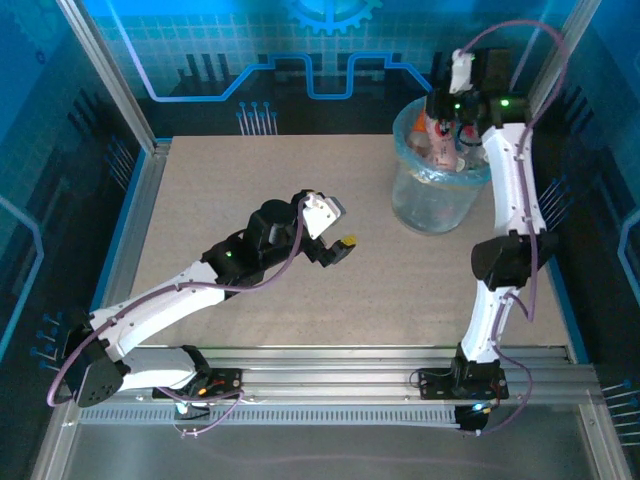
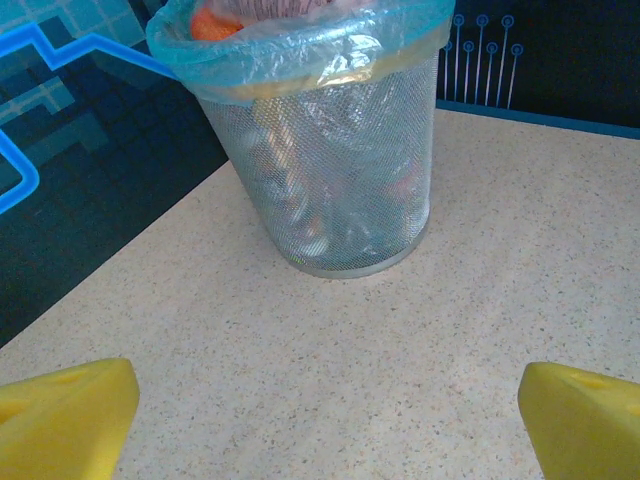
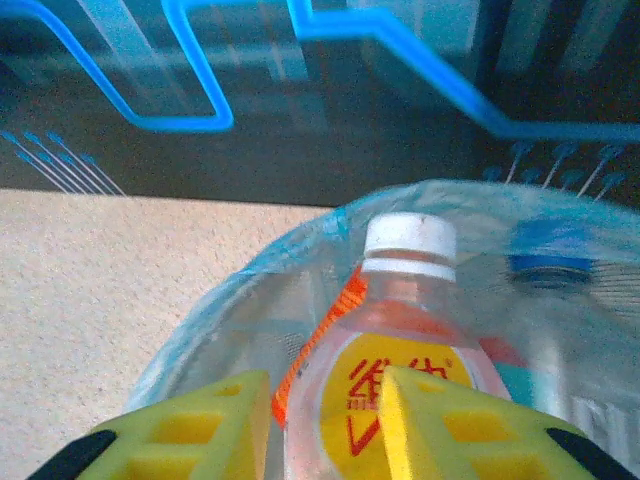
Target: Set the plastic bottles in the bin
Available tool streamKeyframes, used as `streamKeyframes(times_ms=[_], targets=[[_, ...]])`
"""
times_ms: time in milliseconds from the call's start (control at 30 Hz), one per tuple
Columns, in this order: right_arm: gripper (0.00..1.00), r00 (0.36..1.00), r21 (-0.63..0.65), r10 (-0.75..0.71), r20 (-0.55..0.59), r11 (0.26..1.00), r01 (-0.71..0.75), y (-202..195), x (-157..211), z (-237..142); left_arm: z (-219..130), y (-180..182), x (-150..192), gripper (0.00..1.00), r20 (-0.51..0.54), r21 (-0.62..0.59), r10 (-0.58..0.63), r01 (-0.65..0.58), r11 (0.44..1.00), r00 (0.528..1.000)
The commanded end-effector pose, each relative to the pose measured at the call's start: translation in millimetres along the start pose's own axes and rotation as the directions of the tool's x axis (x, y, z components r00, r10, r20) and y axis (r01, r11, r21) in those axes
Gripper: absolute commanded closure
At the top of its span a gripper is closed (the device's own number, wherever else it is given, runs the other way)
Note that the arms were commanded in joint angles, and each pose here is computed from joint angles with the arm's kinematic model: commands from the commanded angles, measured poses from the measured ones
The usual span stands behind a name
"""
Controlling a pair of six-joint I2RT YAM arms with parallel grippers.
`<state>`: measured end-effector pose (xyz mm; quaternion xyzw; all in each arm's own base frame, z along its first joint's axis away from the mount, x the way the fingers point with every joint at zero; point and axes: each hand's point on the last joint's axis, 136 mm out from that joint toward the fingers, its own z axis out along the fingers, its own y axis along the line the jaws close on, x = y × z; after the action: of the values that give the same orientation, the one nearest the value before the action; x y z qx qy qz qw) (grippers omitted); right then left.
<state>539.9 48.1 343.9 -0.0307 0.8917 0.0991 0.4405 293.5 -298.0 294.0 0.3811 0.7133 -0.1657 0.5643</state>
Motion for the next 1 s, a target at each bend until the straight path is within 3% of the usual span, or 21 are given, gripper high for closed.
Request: streamKeyframes(times_ms=[0,367,567,700,800,967], targets=[[0.68,0.979,0.025,0.038,-0.199,0.999,-0.034,-6.3,64.2,19.1,-13.5,5.5,-19.3,0.01,0.059,-0.019,-0.023,0.024,1.0,0.998],[0.71,0.959,0.068,0.087,-0.271,0.995,-0.072,-18.0,125.8,19.0,-15.8,6.7,-16.6,0.01,0.041,-0.026,-0.016,0.017,1.0,0.999],[0.63,0.967,0.063,0.093,-0.239,0.995,-0.08,-18.2,123.0,11.8,-14.5,6.3,-14.9,0.01,0.042,-0.025,-0.025,0.026,0.999,0.999],[0.57,0.98,0.021,0.096,-0.177,0.995,-0.093,-9.3,84.0,-3.8,-15.2,7.9,-20.4,0.01,0.055,-0.03,-0.034,0.035,0.999,0.998],[0.39,0.993,0.026,0.102,-0.052,0.995,-0.101,-5.8,38.2,-30.3,-17.4,15.2,-28.0,0.01,0.072,-0.064,-0.05,0.055,0.996,0.996],[0.2,0.98,0.014,0.112,0.167,0.993,-0.116,1.9,-23.2,-84.9,-24.3,26.4,-37.6,0.01,0.098,-0.117,-0.08,0.091,0.989,0.992]])
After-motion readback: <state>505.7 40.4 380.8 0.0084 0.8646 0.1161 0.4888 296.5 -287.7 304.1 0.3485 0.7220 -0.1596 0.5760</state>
